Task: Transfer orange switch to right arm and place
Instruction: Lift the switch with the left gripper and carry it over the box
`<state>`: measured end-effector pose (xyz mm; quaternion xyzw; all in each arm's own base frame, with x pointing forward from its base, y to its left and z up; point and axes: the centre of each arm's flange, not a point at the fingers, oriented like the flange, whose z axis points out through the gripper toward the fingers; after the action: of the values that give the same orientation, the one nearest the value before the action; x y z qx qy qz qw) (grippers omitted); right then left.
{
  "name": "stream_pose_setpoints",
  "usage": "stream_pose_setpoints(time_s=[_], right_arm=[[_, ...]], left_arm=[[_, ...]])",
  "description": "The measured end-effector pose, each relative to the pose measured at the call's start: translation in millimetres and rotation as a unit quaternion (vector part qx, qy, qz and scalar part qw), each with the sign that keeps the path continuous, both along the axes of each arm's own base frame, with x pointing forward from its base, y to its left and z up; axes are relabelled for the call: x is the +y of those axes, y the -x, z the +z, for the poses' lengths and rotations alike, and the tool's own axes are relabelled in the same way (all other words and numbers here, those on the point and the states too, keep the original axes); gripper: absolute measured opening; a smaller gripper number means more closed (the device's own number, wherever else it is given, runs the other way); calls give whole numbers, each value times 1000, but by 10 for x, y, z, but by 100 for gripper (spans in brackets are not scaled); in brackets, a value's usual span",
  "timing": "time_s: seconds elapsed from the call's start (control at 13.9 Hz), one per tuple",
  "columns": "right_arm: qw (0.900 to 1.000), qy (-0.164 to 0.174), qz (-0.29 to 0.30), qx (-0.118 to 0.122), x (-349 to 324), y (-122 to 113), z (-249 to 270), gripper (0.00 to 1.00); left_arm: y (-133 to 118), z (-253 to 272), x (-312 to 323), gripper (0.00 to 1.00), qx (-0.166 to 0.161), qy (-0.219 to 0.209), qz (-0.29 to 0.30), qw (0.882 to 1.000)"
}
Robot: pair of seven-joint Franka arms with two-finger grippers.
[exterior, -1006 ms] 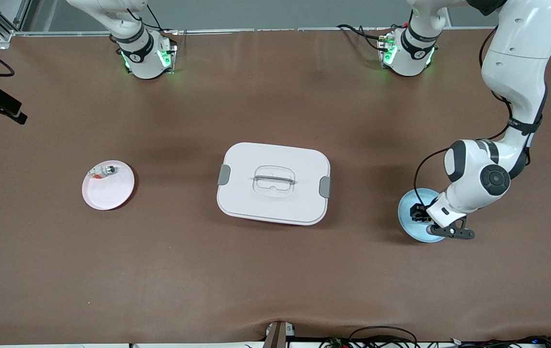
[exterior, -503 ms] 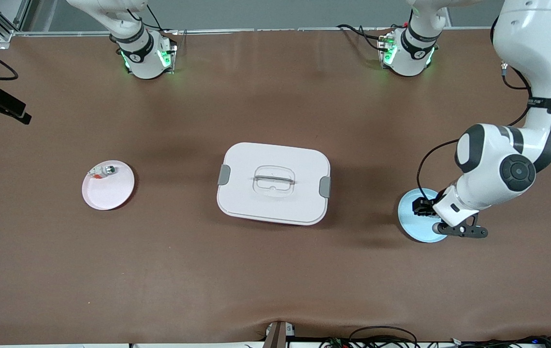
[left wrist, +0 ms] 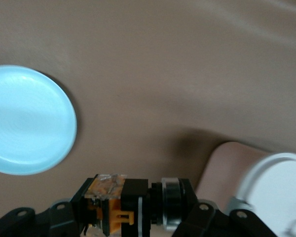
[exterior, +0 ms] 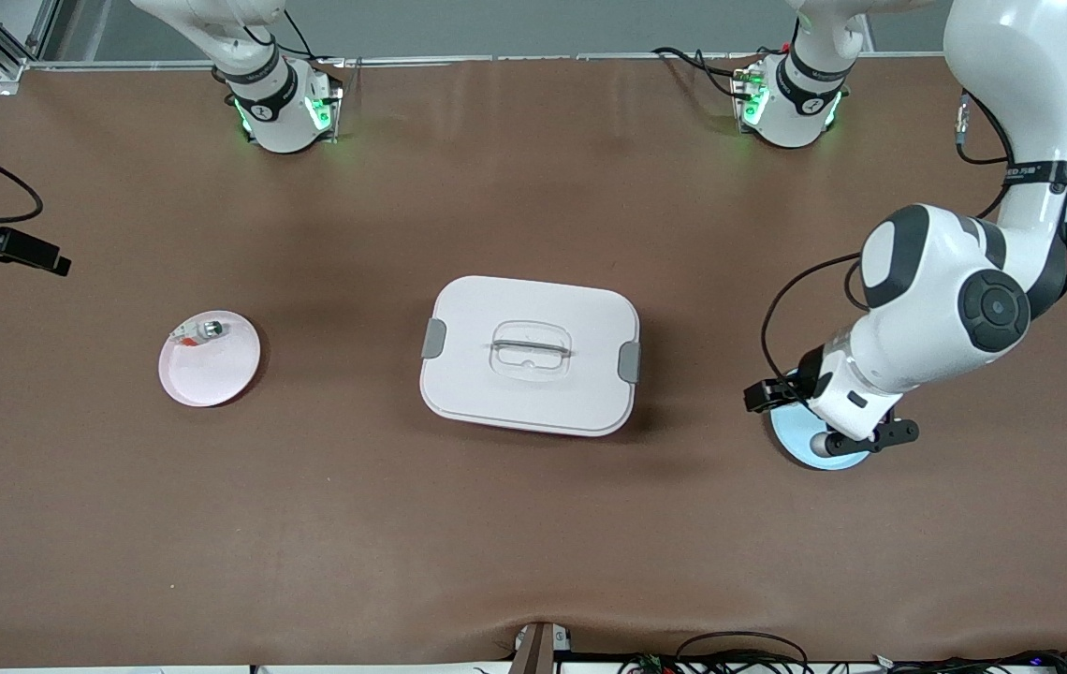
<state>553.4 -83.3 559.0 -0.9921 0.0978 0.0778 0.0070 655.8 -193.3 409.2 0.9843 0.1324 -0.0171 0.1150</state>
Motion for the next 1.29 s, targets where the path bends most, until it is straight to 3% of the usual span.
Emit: stream_pose_setpoints(time_s=[0.29,0.65,0.72,1.01,1.29], right_arm=[[1000,-4,-3,21,-52,-90,-251,100],[1000,-12,9,15,106,-150,-230,100],[999,-26,16,11,233,-169,-216,100],[991,-133,18,-4,708,-230,-202,100],[975,-219,12,-31,1098,-323,-227,100]], left_arm=[[183,315,-663,73,32,38,108,993],[568,562,-1605,73,85,57,238,966],[655,600,-1819,73,96,60,263,958],[943,741,-2460,73,133,72,339,929],[1105,830,-2894,73,176,104,424,882]])
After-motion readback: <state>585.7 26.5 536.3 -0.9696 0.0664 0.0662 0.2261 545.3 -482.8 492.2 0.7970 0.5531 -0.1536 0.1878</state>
